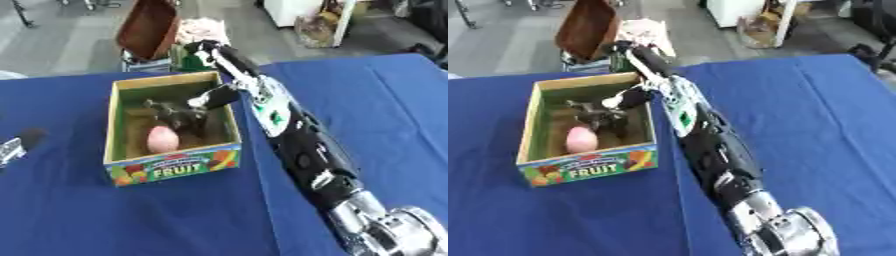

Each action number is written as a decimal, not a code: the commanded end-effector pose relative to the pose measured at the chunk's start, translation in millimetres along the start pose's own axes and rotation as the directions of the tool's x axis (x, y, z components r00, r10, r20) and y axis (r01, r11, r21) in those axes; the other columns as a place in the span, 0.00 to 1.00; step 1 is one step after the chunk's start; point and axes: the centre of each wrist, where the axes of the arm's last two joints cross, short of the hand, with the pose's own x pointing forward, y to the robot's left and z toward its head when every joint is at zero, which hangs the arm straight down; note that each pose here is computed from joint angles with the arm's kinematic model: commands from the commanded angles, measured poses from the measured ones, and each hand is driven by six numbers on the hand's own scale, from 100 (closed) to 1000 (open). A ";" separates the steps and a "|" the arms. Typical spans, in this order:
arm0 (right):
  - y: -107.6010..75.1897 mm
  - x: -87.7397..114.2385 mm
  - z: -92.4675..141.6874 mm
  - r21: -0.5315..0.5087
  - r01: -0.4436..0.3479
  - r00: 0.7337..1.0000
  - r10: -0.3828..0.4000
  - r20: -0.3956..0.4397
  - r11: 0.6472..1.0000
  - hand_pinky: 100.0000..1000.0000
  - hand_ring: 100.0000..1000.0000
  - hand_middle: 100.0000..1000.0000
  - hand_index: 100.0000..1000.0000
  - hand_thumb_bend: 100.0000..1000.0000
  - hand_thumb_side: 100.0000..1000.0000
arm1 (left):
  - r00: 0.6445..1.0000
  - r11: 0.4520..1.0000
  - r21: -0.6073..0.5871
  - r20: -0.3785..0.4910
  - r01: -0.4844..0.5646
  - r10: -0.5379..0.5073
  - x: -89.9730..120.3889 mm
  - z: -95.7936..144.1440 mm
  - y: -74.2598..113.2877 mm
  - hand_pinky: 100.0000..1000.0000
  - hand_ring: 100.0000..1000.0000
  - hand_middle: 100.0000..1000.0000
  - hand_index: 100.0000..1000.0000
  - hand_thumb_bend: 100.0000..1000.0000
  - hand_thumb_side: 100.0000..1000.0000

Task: Pick up objects on the table and place them in the box.

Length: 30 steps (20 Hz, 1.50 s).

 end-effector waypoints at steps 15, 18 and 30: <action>-70.6 -25.9 75.8 -0.376 0.039 0.990 -0.086 -0.110 0.926 0.59 0.76 0.61 0.81 0.38 0.08 | 0.999 0.992 0.116 -0.027 0.042 -0.039 -9.2 6.8 18.9 0.42 0.57 0.42 0.58 0.80 0.11; -70.2 -32.2 100.0 -0.425 0.066 0.976 -0.146 -0.160 0.903 0.59 0.75 0.60 0.81 0.38 0.09 | 0.999 0.990 0.138 -0.037 0.041 -0.036 -11.7 9.7 19.5 0.42 0.57 0.42 0.58 0.80 0.11; -53.9 -22.5 169.1 -0.472 0.198 0.931 -0.316 -0.184 0.859 0.57 0.74 0.58 0.78 0.34 0.10 | 0.998 0.990 0.141 -0.056 0.021 -0.013 -18.0 16.6 13.4 0.41 0.57 0.41 0.57 0.80 0.12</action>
